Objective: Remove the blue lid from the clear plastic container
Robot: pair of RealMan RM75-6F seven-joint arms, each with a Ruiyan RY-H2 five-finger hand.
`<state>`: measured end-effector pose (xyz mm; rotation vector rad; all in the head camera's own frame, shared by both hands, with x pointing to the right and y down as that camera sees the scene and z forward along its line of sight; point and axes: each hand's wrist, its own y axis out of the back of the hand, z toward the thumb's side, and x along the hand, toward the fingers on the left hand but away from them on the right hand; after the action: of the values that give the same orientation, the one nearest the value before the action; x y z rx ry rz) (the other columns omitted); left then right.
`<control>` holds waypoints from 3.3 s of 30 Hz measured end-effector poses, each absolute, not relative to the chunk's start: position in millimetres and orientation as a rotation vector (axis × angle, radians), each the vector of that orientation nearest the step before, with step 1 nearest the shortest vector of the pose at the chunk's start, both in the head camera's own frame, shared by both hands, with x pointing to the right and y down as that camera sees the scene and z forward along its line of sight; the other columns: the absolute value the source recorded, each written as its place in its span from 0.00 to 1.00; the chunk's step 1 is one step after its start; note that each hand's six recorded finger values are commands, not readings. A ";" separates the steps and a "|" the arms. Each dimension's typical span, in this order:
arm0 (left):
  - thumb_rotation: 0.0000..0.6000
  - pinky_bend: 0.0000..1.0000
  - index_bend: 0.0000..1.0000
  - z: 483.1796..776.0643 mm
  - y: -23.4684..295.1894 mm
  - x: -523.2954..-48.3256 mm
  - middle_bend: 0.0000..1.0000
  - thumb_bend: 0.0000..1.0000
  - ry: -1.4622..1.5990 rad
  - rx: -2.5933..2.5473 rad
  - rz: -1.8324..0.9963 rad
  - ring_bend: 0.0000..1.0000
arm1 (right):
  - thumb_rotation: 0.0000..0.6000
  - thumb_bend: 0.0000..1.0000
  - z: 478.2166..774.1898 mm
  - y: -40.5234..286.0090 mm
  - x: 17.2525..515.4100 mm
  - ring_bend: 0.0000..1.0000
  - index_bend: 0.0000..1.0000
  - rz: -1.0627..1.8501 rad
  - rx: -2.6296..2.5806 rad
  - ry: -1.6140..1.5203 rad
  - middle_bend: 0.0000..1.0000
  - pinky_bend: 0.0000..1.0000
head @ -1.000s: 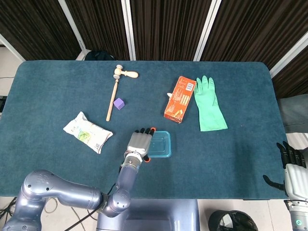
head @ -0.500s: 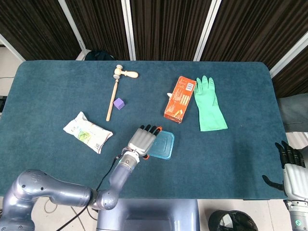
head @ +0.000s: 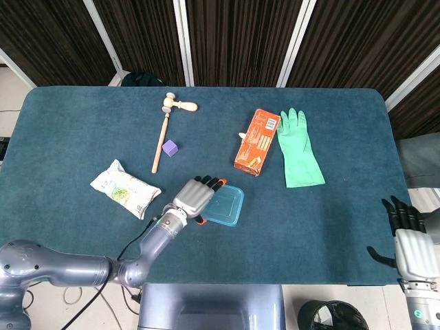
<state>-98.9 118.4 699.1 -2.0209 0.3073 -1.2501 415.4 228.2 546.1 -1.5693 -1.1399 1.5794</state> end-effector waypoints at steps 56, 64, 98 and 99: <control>1.00 0.31 0.08 703.1 114.9 -92.0 0.24 0.30 0.243 -2.114 -1.250 0.15 | 1.00 0.23 664.7 198.5 190.6 0.00 0.00 1.422 -1.933 -1.216 0.00 0.00; 1.00 0.31 0.08 704.8 110.1 -91.4 0.24 0.30 0.224 -2.114 -1.256 0.15 | 1.00 0.24 672.6 203.0 179.2 0.00 0.00 1.434 -1.948 -1.226 0.00 0.00; 1.00 0.31 0.09 718.8 113.9 -83.2 0.24 0.30 0.244 -2.148 -1.243 0.15 | 1.00 0.23 677.2 200.6 157.6 0.00 0.00 1.407 -1.965 -1.239 0.00 0.00; 1.00 0.31 0.09 718.8 114.2 -82.9 0.24 0.30 0.245 -2.149 -1.240 0.15 | 1.00 0.23 677.2 201.1 157.0 0.00 0.00 1.408 -1.968 -1.239 0.00 0.00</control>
<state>-82.9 114.2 718.8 -2.1487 0.2454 -1.2404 157.0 201.1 677.2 -1.9680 -1.2390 1.4078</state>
